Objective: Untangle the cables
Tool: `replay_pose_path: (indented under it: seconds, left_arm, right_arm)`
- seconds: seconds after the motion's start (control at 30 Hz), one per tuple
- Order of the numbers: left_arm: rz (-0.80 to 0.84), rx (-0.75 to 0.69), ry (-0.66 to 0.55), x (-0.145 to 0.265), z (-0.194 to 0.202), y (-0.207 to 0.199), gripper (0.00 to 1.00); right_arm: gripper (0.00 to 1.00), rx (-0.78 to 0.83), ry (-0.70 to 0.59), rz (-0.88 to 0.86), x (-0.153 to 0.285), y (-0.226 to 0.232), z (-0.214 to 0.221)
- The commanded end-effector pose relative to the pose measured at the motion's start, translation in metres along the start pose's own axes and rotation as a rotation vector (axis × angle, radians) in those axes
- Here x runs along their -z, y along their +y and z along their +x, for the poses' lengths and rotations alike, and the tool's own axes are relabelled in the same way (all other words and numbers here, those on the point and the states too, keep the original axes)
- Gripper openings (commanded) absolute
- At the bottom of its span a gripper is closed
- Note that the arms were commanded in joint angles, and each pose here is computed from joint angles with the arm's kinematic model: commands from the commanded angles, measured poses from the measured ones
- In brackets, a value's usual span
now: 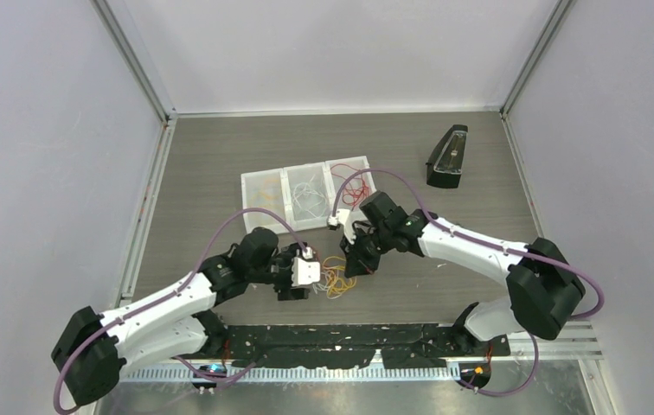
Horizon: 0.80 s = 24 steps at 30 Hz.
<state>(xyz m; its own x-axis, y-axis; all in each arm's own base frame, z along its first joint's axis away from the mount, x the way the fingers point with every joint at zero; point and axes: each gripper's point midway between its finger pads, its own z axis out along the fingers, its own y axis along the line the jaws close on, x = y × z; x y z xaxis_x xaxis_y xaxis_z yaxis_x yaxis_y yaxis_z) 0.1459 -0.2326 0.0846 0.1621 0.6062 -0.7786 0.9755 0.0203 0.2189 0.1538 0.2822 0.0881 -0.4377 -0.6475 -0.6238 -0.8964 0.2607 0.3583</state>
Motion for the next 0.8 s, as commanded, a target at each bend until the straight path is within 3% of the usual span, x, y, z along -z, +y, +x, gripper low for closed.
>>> replay_pose_path:
  seconds: [0.0, 0.13, 0.23, 0.33, 0.37, 0.43, 0.6, 0.77]
  left_arm:
    - [-0.074, -0.189, -0.139, -0.011, -0.041, 0.019, 0.75]
    - [-0.087, -0.165, -0.075, -0.035, -0.038, 0.030, 0.74]
    - [-0.052, -0.137, -0.026, -0.047, -0.029, 0.030, 0.64]
    - [-0.073, -0.156, -0.029, -0.044, -0.028, 0.032, 0.40]
    - [-0.085, -0.171, -0.042, -0.040, -0.028, 0.031, 0.19]
    - [-0.110, -0.195, -0.071, -0.032, -0.034, 0.032, 0.00]
    - [-0.115, -0.256, 0.020, -0.013, -0.014, 0.028, 0.00]
    - [-0.080, -0.327, 0.110, 0.006, 0.023, 0.019, 0.00]
  right_arm:
    - [0.05, 0.039, -0.097, -0.033, 0.012, 0.010, -0.018]
    - [0.05, 0.112, -0.130, -0.024, 0.020, 0.012, -0.023]
    - [0.06, 0.139, -0.156, -0.012, 0.029, 0.013, -0.028]
    - [0.05, 0.153, -0.204, 0.012, 0.047, 0.015, -0.035]
    - [0.06, 0.153, -0.219, 0.026, 0.056, 0.014, -0.036]
    - [0.05, 0.141, -0.240, 0.057, 0.071, 0.011, -0.037]
    - [0.05, 0.066, -0.316, 0.197, 0.134, -0.012, -0.041]
    - [0.05, 0.102, -0.389, 0.331, 0.193, -0.015, -0.057]
